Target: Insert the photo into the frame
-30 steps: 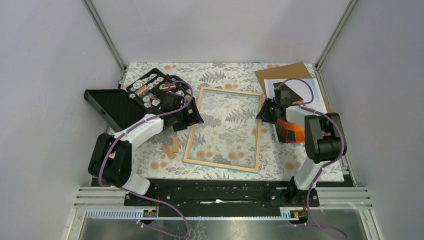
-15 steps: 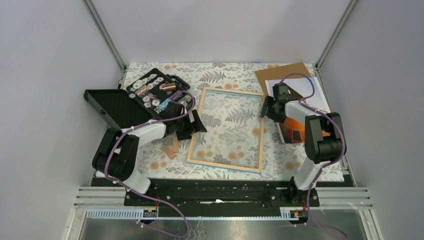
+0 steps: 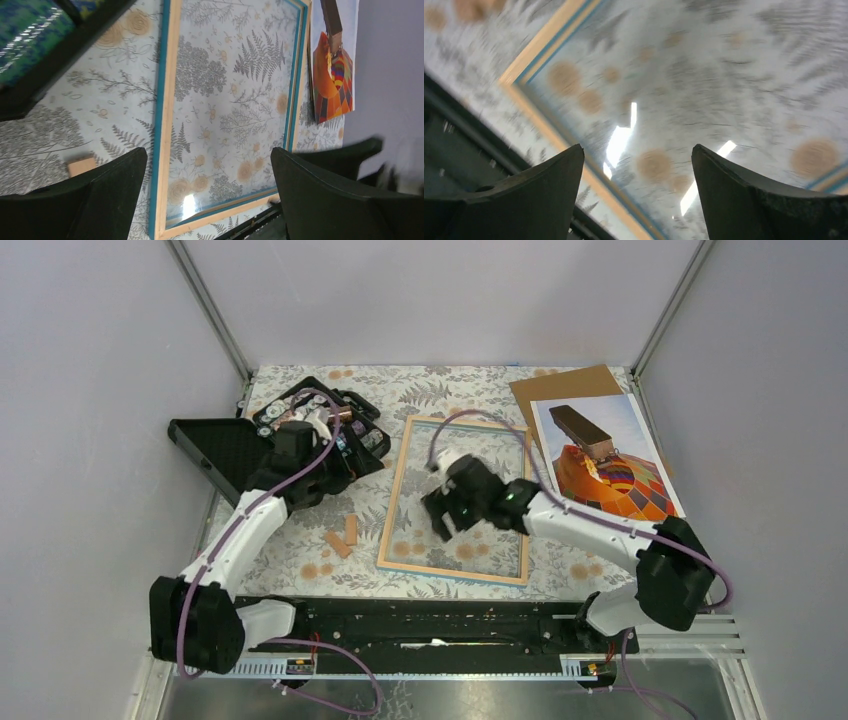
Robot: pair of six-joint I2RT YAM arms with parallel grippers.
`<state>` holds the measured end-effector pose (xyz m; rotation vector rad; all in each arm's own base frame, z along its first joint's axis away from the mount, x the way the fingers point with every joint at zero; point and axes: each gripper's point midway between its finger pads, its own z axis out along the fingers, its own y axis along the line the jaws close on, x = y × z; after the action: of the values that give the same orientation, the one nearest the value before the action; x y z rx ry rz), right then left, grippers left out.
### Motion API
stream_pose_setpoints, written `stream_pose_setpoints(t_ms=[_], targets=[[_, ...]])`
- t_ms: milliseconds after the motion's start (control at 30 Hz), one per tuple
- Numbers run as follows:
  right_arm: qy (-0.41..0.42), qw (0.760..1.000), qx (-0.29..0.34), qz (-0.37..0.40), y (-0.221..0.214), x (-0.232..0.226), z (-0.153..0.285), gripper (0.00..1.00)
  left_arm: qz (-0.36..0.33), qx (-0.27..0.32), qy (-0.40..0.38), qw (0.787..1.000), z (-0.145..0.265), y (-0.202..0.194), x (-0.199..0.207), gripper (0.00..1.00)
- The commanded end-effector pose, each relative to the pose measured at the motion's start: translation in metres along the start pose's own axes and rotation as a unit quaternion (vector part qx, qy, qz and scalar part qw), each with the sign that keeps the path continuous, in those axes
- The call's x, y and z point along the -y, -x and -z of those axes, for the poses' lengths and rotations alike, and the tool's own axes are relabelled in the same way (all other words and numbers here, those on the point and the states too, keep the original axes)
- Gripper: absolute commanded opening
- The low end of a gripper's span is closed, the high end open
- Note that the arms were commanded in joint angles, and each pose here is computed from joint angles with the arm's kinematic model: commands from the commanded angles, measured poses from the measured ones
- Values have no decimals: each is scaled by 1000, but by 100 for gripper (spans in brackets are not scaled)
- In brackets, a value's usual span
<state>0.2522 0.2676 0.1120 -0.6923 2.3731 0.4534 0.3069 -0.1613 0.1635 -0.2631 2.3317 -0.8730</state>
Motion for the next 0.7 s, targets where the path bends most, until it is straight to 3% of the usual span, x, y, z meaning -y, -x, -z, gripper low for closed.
stream_pose_setpoints(t_ms=[0,233,333,667], targets=[[35,993,-35,110,-29,-52,-1,85,-1,1,12,1000,18,0,-14,99],[54,973,-65,213,-53,-107,-26,74,48,-14,15,999,17,-11,-44,98],[63,965,-79,243,-65,-119,-39,63,53,-32,1,998,13,-19,-44,99],[47,945,-69,315,-87,-131,-59,54,62,-59,-21,996,8,-33,-43,98]])
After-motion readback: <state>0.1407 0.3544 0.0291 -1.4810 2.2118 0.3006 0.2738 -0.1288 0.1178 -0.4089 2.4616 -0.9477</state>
